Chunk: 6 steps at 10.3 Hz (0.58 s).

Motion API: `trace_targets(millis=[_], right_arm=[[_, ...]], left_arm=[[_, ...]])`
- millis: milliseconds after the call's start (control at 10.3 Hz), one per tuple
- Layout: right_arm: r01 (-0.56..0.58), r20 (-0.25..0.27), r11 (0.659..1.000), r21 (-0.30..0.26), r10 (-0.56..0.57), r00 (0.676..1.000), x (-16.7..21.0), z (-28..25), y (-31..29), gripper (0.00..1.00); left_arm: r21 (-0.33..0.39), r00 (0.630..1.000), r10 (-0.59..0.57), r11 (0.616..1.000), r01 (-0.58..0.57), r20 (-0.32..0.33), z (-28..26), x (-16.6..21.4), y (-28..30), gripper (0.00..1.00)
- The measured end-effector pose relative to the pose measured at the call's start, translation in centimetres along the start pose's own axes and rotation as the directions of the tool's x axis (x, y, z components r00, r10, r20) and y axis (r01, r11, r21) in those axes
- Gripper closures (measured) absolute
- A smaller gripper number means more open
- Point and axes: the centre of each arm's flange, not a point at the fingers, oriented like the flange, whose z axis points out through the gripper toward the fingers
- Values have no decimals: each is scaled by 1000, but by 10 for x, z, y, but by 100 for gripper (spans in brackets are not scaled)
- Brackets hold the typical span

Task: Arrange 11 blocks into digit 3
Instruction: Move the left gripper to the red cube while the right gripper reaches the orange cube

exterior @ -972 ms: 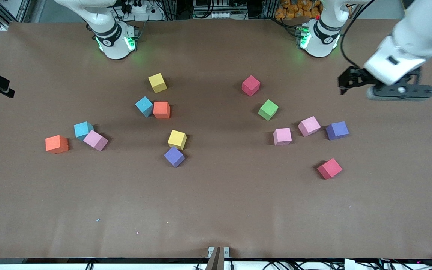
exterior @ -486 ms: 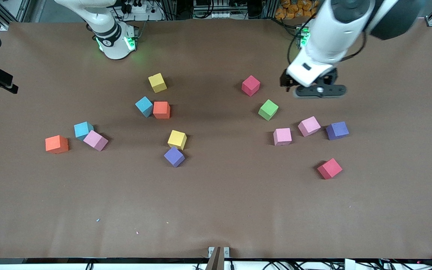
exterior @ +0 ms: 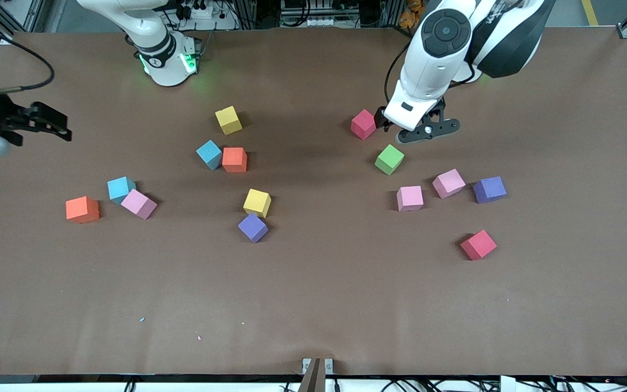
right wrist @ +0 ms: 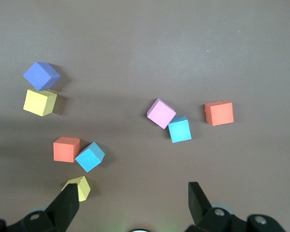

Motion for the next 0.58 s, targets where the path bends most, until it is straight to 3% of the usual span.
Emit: trace_targets(millis=[389, 583], right_arm=[[51, -1, 998, 26, -51, 999, 17, 63, -33, 0], [62, -14, 998, 23, -62, 998, 23, 100, -66, 0]], left_arm=[[2, 996, -94, 996, 94, 2, 66, -33, 15, 0], [-32, 993, -122, 992, 122, -5, 109, -50, 16, 0]])
